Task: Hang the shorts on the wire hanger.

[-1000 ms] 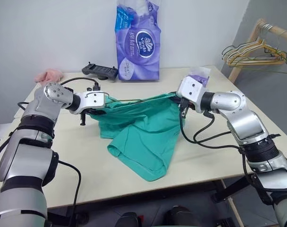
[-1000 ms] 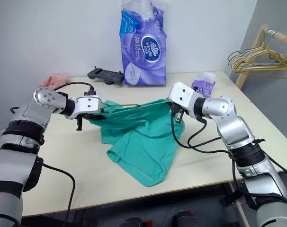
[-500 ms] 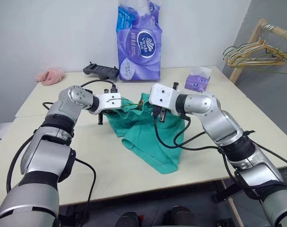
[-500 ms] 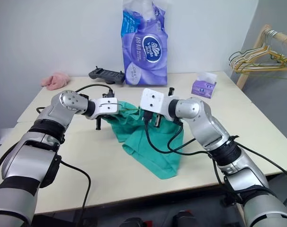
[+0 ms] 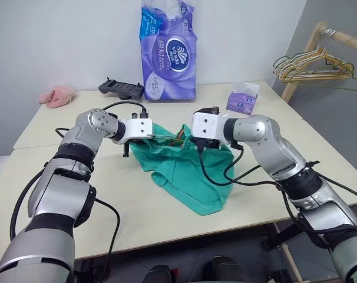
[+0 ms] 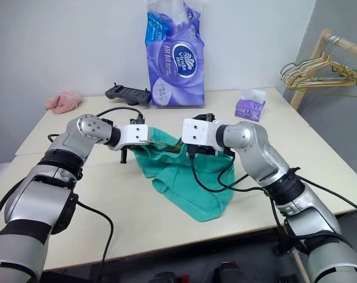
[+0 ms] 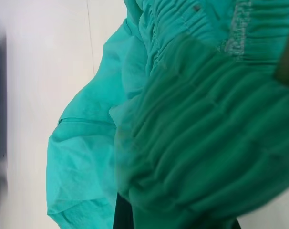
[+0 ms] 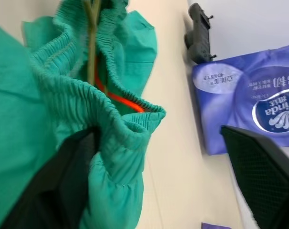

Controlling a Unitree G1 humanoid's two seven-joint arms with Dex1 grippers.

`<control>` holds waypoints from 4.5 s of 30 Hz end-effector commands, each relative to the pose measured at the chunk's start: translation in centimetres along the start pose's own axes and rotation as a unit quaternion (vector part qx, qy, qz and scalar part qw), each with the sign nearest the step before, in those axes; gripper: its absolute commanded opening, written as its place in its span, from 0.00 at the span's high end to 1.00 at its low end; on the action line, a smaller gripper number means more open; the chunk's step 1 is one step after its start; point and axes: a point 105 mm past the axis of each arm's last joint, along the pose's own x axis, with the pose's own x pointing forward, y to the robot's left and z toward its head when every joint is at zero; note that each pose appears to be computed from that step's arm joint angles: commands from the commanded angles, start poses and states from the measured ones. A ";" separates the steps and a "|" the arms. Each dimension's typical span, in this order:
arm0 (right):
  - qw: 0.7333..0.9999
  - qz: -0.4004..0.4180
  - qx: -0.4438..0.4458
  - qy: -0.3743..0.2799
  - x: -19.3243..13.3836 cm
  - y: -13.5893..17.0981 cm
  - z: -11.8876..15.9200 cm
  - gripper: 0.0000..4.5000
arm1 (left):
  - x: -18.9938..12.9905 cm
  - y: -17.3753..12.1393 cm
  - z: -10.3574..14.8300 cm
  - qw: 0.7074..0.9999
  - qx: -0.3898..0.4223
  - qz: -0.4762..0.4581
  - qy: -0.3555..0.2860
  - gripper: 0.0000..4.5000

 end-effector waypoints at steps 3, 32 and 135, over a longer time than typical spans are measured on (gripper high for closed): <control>1.000 0.023 -0.015 0.001 -3.2 -0.5 1.0 0.05 | -0.8 2.1 1.8 0.998 0.014 0.045 -0.029 1.00; 0.991 -0.006 -0.059 0.122 3.7 -3.9 -4.0 0.05 | -0.3 1.8 2.0 0.998 0.039 0.035 -0.020 1.00; 0.430 -0.647 0.518 0.358 -35.0 2.0 -27.0 1.00 | 2.3 -5.9 36.8 0.804 -0.079 -0.034 -0.589 0.01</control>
